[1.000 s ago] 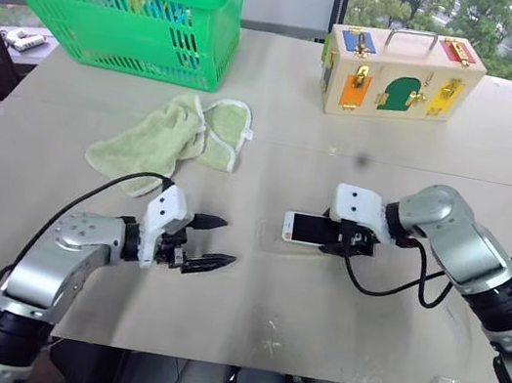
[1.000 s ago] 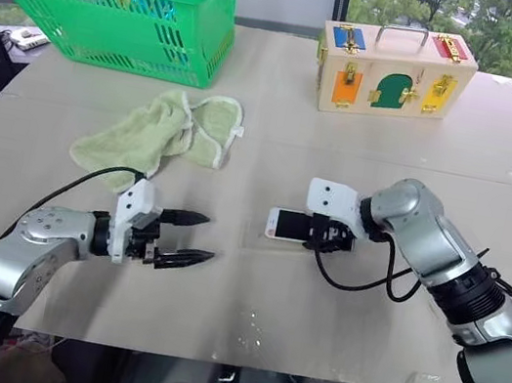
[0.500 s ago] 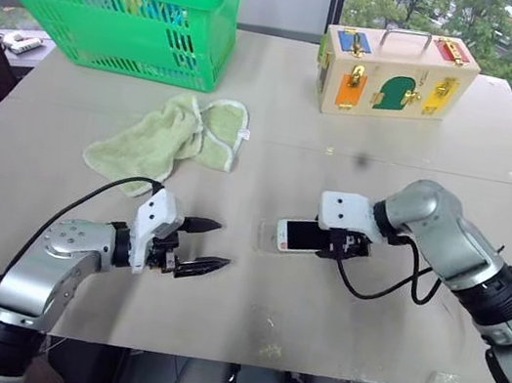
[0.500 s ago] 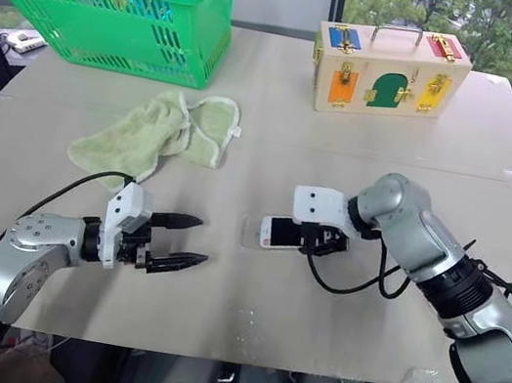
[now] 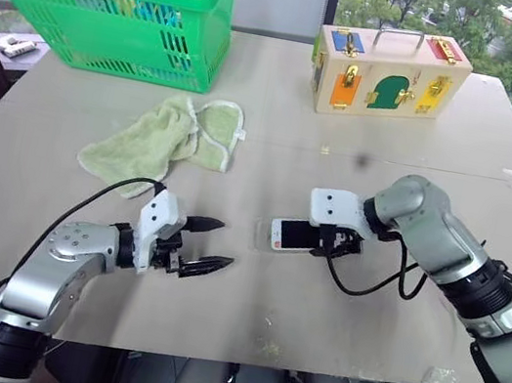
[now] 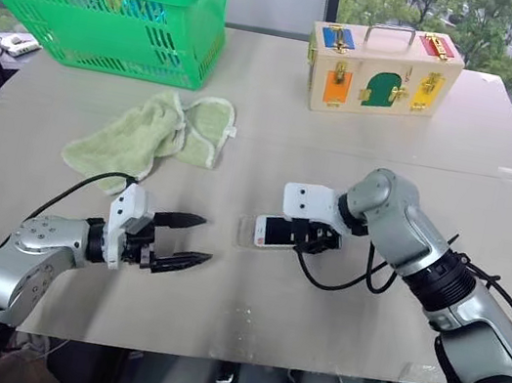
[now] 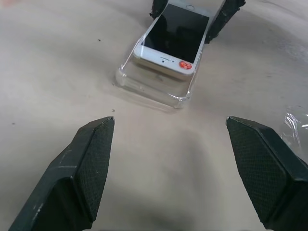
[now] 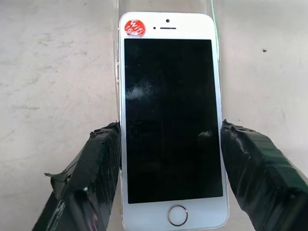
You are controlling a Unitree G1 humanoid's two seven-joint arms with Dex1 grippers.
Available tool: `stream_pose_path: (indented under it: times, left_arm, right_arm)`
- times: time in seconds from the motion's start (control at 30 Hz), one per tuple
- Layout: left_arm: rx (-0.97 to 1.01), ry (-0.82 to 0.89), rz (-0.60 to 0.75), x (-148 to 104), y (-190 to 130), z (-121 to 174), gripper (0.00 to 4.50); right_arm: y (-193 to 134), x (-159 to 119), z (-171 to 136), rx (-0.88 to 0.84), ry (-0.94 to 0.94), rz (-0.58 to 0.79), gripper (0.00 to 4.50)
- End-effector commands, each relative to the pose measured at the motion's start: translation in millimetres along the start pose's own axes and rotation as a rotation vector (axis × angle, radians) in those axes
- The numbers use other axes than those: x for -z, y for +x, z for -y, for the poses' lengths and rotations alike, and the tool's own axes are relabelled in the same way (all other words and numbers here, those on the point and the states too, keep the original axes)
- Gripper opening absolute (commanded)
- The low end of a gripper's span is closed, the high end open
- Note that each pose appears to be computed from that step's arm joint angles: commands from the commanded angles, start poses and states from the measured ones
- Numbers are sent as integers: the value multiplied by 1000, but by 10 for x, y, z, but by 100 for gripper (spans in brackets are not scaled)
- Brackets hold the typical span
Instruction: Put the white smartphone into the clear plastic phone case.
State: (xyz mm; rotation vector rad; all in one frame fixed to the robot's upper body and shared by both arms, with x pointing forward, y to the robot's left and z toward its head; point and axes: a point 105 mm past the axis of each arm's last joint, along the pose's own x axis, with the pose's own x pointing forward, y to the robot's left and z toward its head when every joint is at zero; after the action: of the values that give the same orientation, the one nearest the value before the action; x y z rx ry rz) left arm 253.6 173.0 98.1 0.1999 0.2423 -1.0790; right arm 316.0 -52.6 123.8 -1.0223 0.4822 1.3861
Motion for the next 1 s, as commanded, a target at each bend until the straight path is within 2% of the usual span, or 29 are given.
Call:
stream_pose_path:
  times: [0.03,0.4,0.53,0.57,0.63,0.77,0.9,0.93,1.0]
  left_arm:
    - [4,28,15,-69,15,12,386]
    - [3,31,14,-105,28,34,386]
    - [4,28,11,-109,17,43,386]
    - [4,27,9,-108,15,43,386]
    - [3,25,8,-108,13,40,386]
    - [2,18,6,-104,21,20,386]
    - [12,1,8,-105,49,16,386]
    - [15,-3,10,-106,57,15,360]
    - [24,-22,15,-101,74,24,306]
  right_arm:
    - [25,-25,-43,-18,10,-6,276]
    - [70,32,-62,-26,-88,-91,276]
    - [56,-54,3,9,-87,-55,276]
    - [42,-73,12,15,-84,-43,378]
    - [-5,-146,26,32,-69,7,444]
    - [-238,-363,105,90,-2,155,444]
    - [-416,-447,89,113,63,259,444]
    - [-446,-447,80,121,78,279,450]
    - [-497,-389,53,148,117,304,396]
